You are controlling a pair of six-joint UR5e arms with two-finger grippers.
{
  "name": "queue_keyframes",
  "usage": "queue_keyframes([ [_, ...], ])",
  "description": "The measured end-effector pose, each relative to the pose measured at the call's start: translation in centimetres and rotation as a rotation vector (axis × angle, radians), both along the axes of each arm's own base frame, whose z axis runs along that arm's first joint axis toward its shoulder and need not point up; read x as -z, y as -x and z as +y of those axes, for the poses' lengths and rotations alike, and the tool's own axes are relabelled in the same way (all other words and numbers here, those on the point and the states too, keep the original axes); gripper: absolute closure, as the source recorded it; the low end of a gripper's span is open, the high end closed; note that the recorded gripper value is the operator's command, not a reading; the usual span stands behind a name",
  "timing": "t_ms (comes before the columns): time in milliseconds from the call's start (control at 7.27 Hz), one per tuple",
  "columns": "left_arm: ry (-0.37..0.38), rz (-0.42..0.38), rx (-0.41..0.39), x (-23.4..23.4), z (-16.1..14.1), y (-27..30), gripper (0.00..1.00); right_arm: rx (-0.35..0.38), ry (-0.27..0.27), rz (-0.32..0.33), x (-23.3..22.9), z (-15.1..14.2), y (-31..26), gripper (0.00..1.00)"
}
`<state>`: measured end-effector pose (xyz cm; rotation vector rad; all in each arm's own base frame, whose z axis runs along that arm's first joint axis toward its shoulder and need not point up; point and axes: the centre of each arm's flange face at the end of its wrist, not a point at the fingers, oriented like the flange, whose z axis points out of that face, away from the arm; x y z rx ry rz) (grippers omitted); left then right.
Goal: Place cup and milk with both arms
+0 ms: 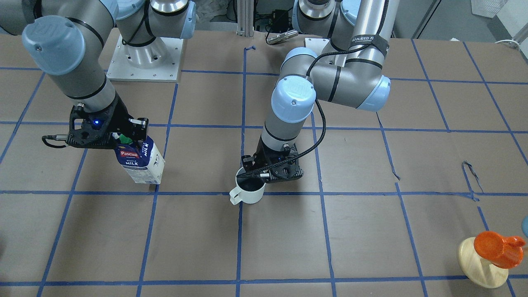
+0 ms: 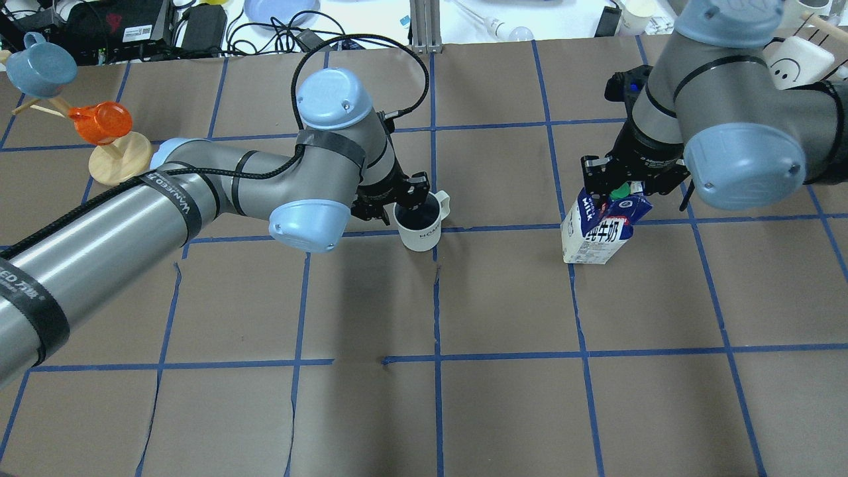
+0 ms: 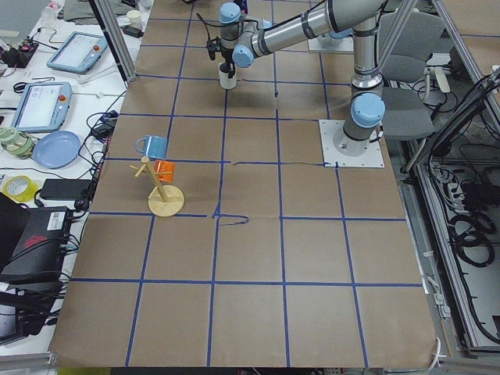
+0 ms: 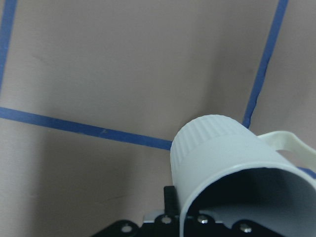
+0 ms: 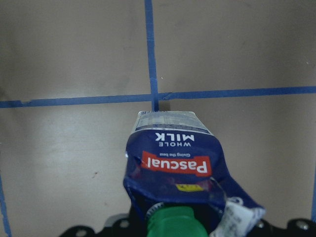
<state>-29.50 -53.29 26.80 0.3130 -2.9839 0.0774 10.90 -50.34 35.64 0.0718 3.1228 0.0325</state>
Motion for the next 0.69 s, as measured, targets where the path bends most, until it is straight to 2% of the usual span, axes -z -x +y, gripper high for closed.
queue_keyframes([
  [275, 0.008, -0.007, 0.018, -4.2, -2.2, -2.8, 0.00, 0.029, 0.009, -0.004, -0.3, -1.3, -4.5, 0.55],
  [550, 0.041, -0.025, 0.124, -8.3, -4.1, -9.4, 0.00, 0.058, 0.018, -0.001, -0.6, -3.3, -11.5, 0.55],
  [688, 0.068, -0.035, 0.156, -10.9, -3.8, -11.4, 0.00, 0.075, 0.018, -0.001, -0.3, -3.9, -14.1, 0.55],
])
